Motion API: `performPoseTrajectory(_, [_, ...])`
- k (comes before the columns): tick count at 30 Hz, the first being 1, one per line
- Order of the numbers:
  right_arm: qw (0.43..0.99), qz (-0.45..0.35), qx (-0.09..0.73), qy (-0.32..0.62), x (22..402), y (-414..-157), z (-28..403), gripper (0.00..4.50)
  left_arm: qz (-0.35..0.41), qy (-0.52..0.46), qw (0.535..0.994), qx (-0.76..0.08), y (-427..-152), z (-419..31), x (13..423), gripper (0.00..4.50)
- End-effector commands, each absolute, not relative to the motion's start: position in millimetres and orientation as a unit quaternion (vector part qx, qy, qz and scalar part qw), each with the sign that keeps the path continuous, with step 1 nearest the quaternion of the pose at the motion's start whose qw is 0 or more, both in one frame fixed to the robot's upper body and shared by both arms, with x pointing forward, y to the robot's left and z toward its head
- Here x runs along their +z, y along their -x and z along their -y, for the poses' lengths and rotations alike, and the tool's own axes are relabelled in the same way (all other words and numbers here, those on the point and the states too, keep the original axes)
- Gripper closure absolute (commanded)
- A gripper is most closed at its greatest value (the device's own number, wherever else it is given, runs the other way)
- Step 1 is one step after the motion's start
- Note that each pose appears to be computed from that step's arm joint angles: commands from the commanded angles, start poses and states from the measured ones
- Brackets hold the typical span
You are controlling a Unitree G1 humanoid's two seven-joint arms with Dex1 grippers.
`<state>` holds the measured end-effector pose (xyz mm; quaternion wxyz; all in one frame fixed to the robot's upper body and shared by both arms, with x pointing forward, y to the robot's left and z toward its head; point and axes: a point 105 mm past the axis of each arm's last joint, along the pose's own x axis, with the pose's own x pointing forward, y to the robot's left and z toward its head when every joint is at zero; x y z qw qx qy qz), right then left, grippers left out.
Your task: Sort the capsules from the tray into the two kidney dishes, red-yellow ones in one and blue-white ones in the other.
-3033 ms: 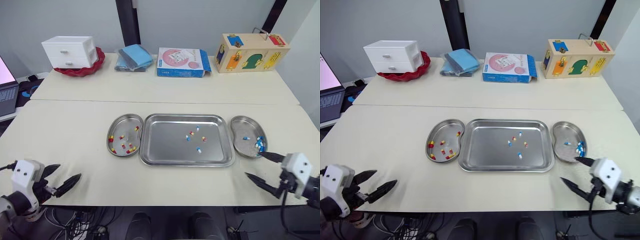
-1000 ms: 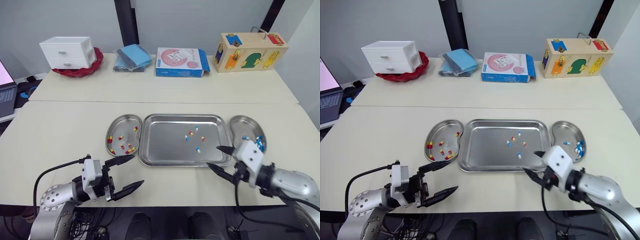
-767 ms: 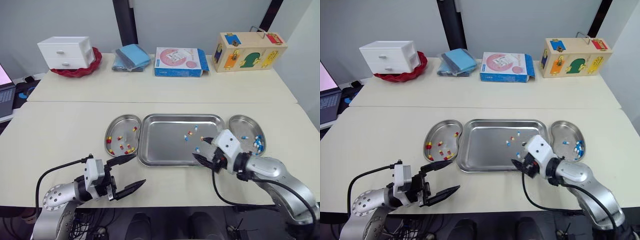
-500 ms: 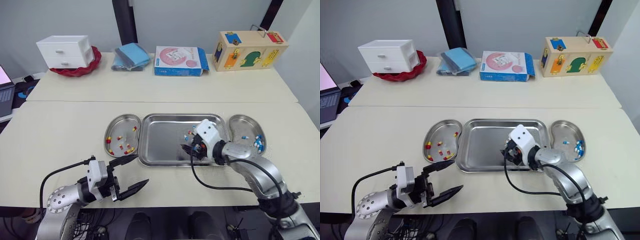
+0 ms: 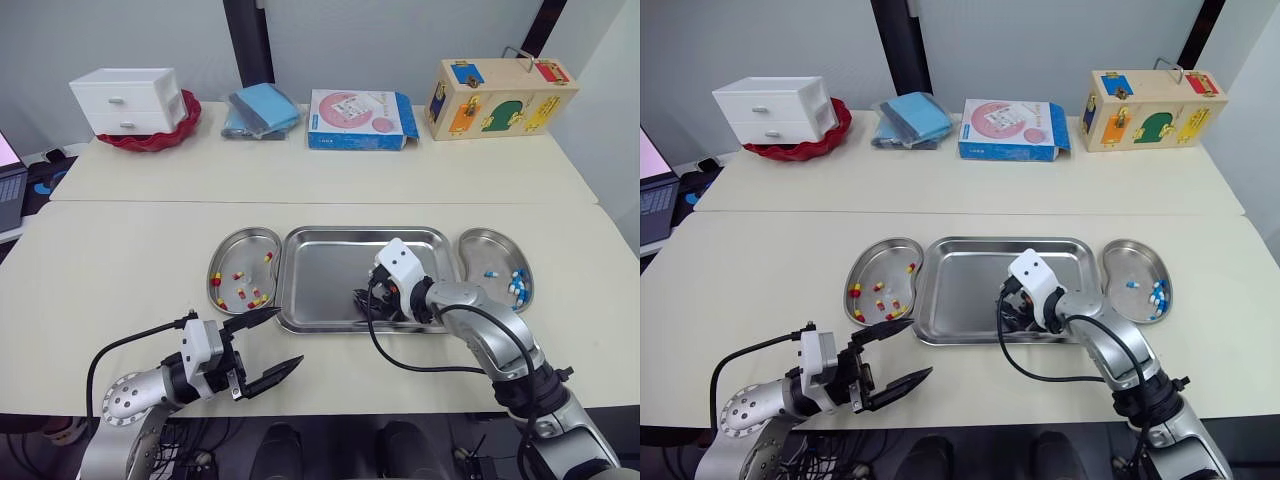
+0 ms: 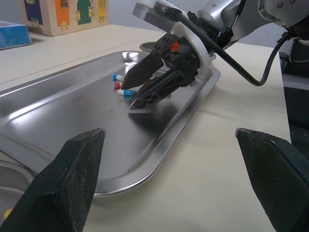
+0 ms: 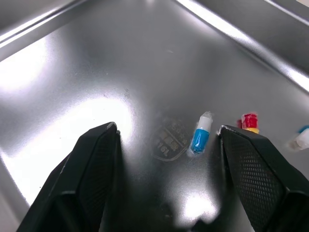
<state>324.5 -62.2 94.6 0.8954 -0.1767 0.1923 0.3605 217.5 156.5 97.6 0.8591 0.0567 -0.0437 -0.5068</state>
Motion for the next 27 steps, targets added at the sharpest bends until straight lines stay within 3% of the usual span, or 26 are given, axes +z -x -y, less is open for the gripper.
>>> performPoseTrajectory(1, [0.892,-0.194,0.358,0.198,92,-326,62,1.77,0.058,-0.066,0.852,-0.516,-216,-153,106,0.0])
performPoseTrajectory(3, [0.891,-0.191,0.355,0.208,92,-327,64,2.46,0.056,-0.066,0.85,-0.519,-215,-153,105,0.0])
performPoseTrajectory(11, [0.885,-0.163,0.369,0.231,103,-328,62,4.38,0.051,-0.054,0.842,-0.534,-212,-152,106,0.0])
performPoseTrajectory(19, [0.898,-0.108,0.359,0.23,146,-302,94,4.44,0.065,-0.044,0.788,-0.611,-202,-143,110,0.0])
performPoseTrajectory(27, [0.947,-0.134,0.212,0.2,166,-277,192,4.44,0.1,-0.017,0.762,-0.64,-202,-136,121,0.0])
